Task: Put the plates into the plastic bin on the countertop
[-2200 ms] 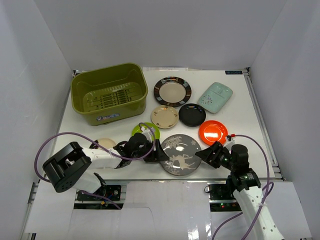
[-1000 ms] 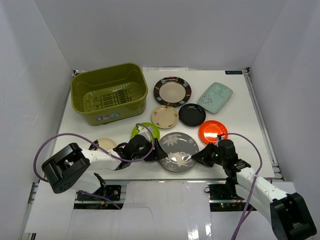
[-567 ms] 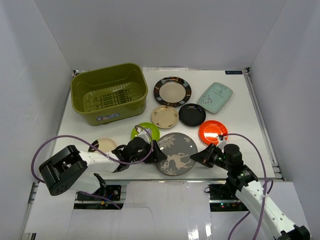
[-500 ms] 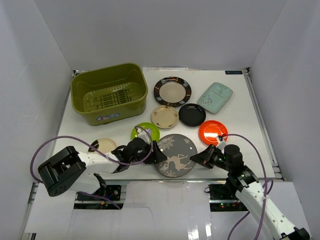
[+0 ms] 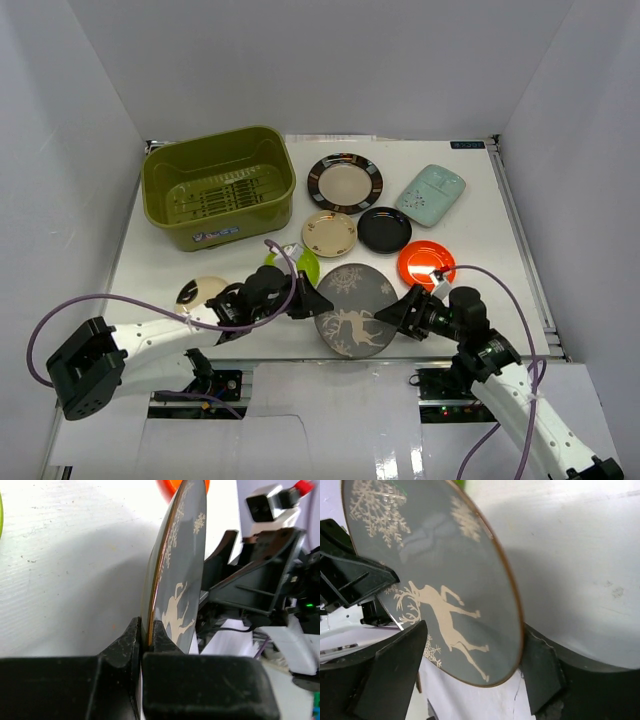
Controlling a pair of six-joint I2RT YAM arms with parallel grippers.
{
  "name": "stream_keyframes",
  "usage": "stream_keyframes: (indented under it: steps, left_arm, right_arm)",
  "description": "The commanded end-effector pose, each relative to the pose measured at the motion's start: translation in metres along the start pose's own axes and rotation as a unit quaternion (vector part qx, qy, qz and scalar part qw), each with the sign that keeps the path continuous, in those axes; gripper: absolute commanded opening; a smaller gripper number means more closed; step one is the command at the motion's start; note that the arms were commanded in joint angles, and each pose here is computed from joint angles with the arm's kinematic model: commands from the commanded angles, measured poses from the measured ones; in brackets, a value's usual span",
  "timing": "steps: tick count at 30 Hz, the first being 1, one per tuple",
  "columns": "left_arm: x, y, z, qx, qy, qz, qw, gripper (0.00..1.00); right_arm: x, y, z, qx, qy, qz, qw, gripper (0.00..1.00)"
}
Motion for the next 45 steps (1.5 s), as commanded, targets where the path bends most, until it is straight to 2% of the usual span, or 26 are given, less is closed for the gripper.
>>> stream_keyframes:
  steps: [1,3,5,6,7,8,9,10,11,14,17,22,23,27,30,31,32,33,37,38,40,41,42,43,44,45]
  left_arm:
    - [0.014,0.05,-0.069,-0.05,-0.062,-0.06,0.995,0.0]
    - [0.017,0.08,-0.092,-0.07,-0.067,-0.083,0.992,0.0]
    - [0.022,0.123,-0.094,-0.059,-0.073,-0.109,0.99,0.0]
    - [0.027,0.162,-0.084,-0.032,-0.067,-0.147,0.986,0.0]
    - [0.037,0.189,-0.095,-0.027,-0.089,-0.167,0.982,0.0]
    - [0.043,0.202,-0.102,-0.023,-0.112,-0.157,0.981,0.0]
    - [0.049,0.221,-0.103,-0.008,-0.117,-0.168,0.979,0.0]
    - [0.061,0.258,-0.107,-0.008,-0.118,-0.2,0.973,0.0]
    - [0.067,0.274,-0.11,-0.01,-0.118,-0.212,0.97,0.0]
    - [0.09,0.333,-0.093,-0.001,-0.061,-0.276,0.959,0.0]
    - [0.126,0.378,-0.036,0.048,0.015,-0.343,0.938,0.0]
    - [0.155,0.399,0.038,0.075,0.145,-0.395,0.904,0.0]
    - [0.153,0.397,0.057,0.083,0.174,-0.386,0.902,0.0]
    - [0.148,0.39,0.093,0.093,0.224,-0.383,0.891,0.0]
    - [0.137,0.391,0.117,0.104,0.254,-0.362,0.891,0.0]
    - [0.134,0.391,0.123,0.105,0.259,-0.358,0.891,0.05]
    - [0.132,0.39,0.128,0.106,0.264,-0.352,0.892,0.19]
    - [0.128,0.39,0.134,0.109,0.268,-0.346,0.892,0.28]
    - [0.127,0.387,0.135,0.11,0.266,-0.34,0.895,0.55]
    - [0.127,0.386,0.132,0.108,0.262,-0.342,0.896,0.67]
    - [0.132,0.387,0.126,0.099,0.261,-0.347,0.895,0.78]
    - [0.133,0.385,0.126,0.099,0.265,-0.347,0.894,0.89]
    - [0.135,0.384,0.124,0.098,0.264,-0.349,0.894,0.94]
    - [0.137,0.38,0.121,0.097,0.263,-0.35,0.894,0.97]
    - [0.139,0.377,0.12,0.096,0.263,-0.353,0.893,0.98]
    - [0.141,0.376,0.118,0.096,0.262,-0.354,0.893,0.98]
  right_arm:
    - [0.012,0.017,0.033,0.06,0.027,-0.021,0.998,0.79]
    - [0.019,0.029,0.048,0.079,0.03,-0.041,0.996,0.81]
    - [0.024,0.034,0.054,0.088,0.018,-0.045,0.995,0.83]
    - [0.03,0.042,0.064,0.11,0.017,-0.061,0.992,0.84]
    - [0.033,0.044,0.066,0.118,0.013,-0.064,0.991,0.84]
    - [0.036,0.042,0.065,0.122,0.002,-0.059,0.991,0.84]
    - [0.038,0.045,0.064,0.137,-0.008,-0.066,0.988,0.84]
    - [0.042,0.047,0.066,0.145,-0.012,-0.072,0.987,0.84]
    - [0.044,0.045,0.063,0.15,-0.021,-0.072,0.986,0.84]
    - [0.043,0.045,0.052,0.161,-0.039,-0.081,0.983,0.83]
    - [0.038,0.04,0.048,0.167,-0.028,-0.067,0.983,0.81]
    - [0.036,0.041,0.043,0.182,-0.04,-0.059,0.981,0.8]
    - [0.036,0.042,0.043,0.189,-0.042,-0.058,0.979,0.8]
    - [0.032,0.043,0.043,0.198,-0.039,-0.054,0.978,0.79]
    - [0.031,0.045,0.044,0.199,-0.036,-0.056,0.978,0.79]
    - [0.03,0.047,0.045,0.199,-0.037,-0.061,0.977,0.79]
    - [0.029,0.049,0.045,0.199,-0.041,-0.066,0.977,0.79]
    - [0.029,0.052,0.045,0.2,-0.042,-0.071,0.976,0.79]
    - [0.019,0.072,0.043,0.194,-0.074,-0.097,0.973,0.76]
    - [0.015,0.082,0.046,0.198,-0.075,-0.116,0.97,0.75]
    - [0.004,0.095,0.044,0.199,-0.099,-0.116,0.968,0.67]
    - [0.001,0.107,0.042,0.203,-0.119,-0.136,0.962,0.58]
    - [-0.001,0.115,0.042,0.205,-0.135,-0.144,0.959,0.5]
    - [-0.008,0.127,0.04,0.204,-0.157,-0.148,0.955,0.41]
    - [-0.009,0.144,0.037,0.204,-0.179,-0.18,0.946,0.3]
    - [-0.015,0.152,0.03,0.197,-0.2,-0.179,0.943,0.24]
Point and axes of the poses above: each gripper's point midway between its finger pads, its own x axis back along the fingers, its own z axis along the line the jaws close on, y = z × x, the point moved 4 cm from there along x, back along the fingers, and after that the axes turned 5 degrees about x, right-handed, at the moved point
